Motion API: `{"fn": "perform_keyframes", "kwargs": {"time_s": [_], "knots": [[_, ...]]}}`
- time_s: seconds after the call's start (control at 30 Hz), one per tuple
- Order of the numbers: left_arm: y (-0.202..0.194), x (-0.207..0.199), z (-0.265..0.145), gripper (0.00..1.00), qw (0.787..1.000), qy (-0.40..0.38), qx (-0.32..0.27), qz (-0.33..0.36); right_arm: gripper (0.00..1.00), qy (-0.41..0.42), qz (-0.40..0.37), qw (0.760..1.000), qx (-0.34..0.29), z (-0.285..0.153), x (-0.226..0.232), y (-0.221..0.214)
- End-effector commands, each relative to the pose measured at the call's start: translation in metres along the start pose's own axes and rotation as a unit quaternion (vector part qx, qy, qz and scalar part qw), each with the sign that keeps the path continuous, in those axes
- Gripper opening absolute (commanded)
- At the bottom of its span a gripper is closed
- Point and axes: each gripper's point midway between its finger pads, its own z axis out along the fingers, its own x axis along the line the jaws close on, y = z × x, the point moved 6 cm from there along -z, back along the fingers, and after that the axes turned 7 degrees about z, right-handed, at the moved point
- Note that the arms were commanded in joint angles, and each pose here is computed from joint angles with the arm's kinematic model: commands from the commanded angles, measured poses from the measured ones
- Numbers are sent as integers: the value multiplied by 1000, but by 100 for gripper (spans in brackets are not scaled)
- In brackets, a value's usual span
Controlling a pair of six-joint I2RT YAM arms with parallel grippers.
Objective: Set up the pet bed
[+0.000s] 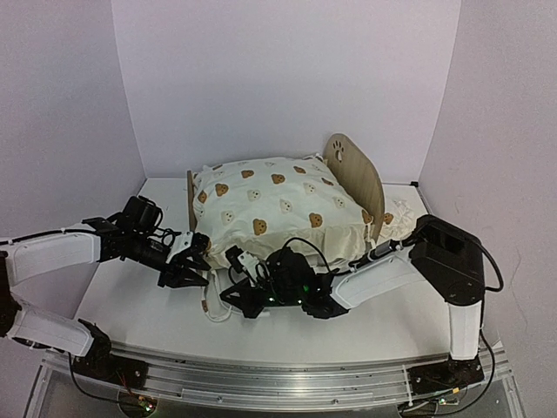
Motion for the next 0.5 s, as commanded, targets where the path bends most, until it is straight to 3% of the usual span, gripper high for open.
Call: {"fn": "perform_keyframes", "kwargs": {"time_s": [0.0,0.23,0.47], "knots": [[-6,24,10,41,998,43,18,50,0,-4,65,995,76,-16,11,-11],[-22,49,18,42,990,84,83,77,1,-37,126,983,129,-38,3,-36],[-14,25,13,45,994,15,54,95,16,-104,107,982,119,-54,-7,-31]]}}
